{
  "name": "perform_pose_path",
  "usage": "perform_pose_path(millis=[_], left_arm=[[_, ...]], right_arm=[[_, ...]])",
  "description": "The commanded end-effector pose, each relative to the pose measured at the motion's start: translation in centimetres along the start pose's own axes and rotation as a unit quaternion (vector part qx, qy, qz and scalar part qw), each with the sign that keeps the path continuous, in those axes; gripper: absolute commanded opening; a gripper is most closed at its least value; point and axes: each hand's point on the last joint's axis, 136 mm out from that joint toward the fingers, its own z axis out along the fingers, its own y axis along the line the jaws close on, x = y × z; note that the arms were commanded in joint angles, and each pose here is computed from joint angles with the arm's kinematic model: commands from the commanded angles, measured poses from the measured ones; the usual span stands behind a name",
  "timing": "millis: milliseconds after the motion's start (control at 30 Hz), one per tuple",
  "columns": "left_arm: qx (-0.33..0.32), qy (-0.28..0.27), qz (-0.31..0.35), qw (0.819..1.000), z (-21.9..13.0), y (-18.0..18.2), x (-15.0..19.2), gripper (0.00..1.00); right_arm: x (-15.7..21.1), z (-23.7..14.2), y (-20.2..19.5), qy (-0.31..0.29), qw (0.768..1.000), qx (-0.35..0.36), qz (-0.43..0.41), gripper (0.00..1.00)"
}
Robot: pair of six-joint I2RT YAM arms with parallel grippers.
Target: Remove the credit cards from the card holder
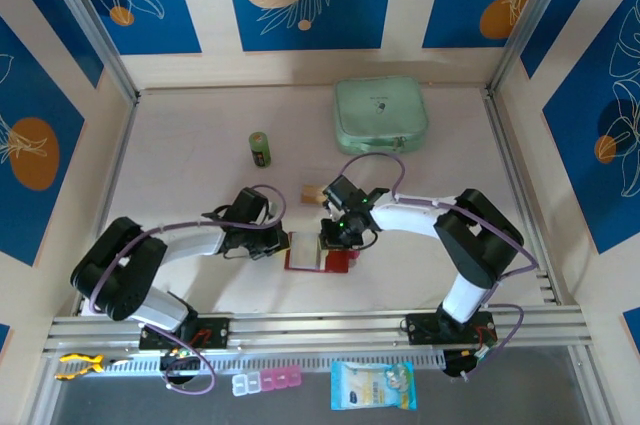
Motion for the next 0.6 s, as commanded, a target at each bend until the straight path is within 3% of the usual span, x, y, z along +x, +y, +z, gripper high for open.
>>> perform_pose_path(millis=[0, 567], left_arm=[[-0.009, 0.004, -0.008, 1.000, 0.8, 0.6, 0.2, 0.00], [-0.010, -0.010, -0.016, 1.000, 0.1, 0.3, -0.1, 0.00]], right_arm=[[0.0, 1.0, -1.5, 0.002, 1.000, 0.027, 0.003, 0.09], [-2.9, 0.5, -0.8, -0.055, 0.997, 0.040, -0.037, 0.08]])
